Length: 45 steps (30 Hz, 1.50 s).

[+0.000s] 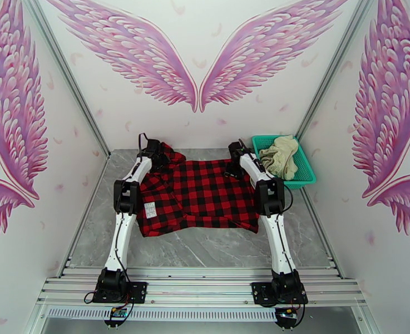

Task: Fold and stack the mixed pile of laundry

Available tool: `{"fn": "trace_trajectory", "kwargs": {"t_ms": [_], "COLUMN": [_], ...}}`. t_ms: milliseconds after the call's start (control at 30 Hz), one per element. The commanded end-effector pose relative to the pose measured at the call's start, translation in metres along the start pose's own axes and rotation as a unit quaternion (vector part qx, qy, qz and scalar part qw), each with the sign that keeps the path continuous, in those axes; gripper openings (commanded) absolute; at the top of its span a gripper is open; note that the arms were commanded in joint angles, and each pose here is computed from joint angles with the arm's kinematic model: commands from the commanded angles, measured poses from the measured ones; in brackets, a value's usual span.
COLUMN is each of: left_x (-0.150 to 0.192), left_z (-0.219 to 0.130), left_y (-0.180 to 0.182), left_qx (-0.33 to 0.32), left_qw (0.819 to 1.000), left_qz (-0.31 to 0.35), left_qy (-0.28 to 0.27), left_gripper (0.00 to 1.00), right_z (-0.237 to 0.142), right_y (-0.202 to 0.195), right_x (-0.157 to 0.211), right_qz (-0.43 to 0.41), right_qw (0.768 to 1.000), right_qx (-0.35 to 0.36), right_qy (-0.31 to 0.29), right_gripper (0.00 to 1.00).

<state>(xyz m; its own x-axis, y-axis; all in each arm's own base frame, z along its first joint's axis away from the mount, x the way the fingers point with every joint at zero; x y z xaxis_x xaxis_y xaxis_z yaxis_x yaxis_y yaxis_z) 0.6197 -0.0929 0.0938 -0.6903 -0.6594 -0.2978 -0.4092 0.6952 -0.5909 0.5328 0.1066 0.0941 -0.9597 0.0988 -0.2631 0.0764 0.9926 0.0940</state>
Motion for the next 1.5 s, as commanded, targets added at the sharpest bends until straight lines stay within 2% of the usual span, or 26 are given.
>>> {"fn": "trace_trajectory", "kwargs": {"t_ms": [0,133,267,367,567,767,967,1033,1100,1200,1367,1467], "left_x": [-0.022,-0.036,-0.039,-0.033,-0.021,-0.026,-0.029,-0.030,-0.032,-0.036,-0.041,-0.038], "left_z": [-0.074,-0.143,-0.193,-0.205,-0.176,-0.127,-0.100,-0.093,-0.090,-0.096,-0.127,-0.160], "left_y": [-0.041,-0.029,0.031,0.074,0.100,0.114,0.122,0.124,0.122,0.105,0.067,0.045], "left_qx": [0.028,-0.016,-0.093,-0.119,-0.128,-0.144,-0.175,-0.180,-0.169,-0.133,-0.085,-0.057], "left_qw": [0.998,0.997,0.993,0.991,0.991,0.988,0.982,0.982,0.983,0.989,0.994,0.994], "left_qz": [0.057,0.048,0.004,-0.021,-0.028,-0.043,-0.054,-0.054,-0.053,-0.041,0.003,0.026], "left_qy": [-0.024,-0.057,-0.075,-0.058,-0.013,-0.018,-0.034,-0.034,-0.039,-0.051,-0.070,-0.087], "left_gripper": [0.41,0.47,0.48,0.48,0.55,0.55,0.52,0.46,0.27,0.13,0.01,0.00], "right_z": [-0.048,-0.077,-0.092,-0.095,-0.096,-0.103,-0.108,-0.109,-0.112,-0.116,-0.126,-0.131], "right_y": [0.013,0.025,0.027,0.024,0.021,0.025,0.025,0.024,0.024,0.022,0.022,0.021], "right_x": [0.001,0.020,0.046,0.065,0.088,0.097,0.109,0.113,0.117,0.120,0.119,0.119], "right_qz": [-0.033,-0.053,-0.062,-0.060,-0.061,-0.064,-0.069,-0.071,-0.073,-0.074,-0.080,-0.082], "right_qw": [0.998,0.996,0.995,0.995,0.995,0.995,0.994,0.994,0.994,0.995,0.994,0.994], "right_qx": [-0.039,-0.063,-0.068,-0.071,-0.072,-0.076,-0.075,-0.074,-0.072,-0.068,-0.064,-0.064], "right_qy": [-0.027,-0.041,-0.045,-0.042,-0.030,-0.032,-0.027,-0.024,-0.023,-0.024,-0.034,-0.038], "right_gripper": [0.54,0.56,0.57,0.57,0.57,0.57,0.57,0.57,0.57,0.57,0.57,0.57]}}
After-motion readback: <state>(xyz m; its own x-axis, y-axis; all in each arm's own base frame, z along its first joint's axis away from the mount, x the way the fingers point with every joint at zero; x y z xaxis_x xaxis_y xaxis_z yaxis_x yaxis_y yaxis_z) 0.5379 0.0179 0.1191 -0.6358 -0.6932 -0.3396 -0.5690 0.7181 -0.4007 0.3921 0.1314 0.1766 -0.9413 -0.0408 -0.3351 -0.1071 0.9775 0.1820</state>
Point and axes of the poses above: each hand's point on the last joint's axis, 136 mm out from that joint toward the fingers, its own z axis out along the fingers, its own y axis along the line the jaws close on, x = y × z, the point moved 7 cm from there along -z, back along the fingers, and after that the axes turned 15 degrees about -z, right-handed, at the moved point
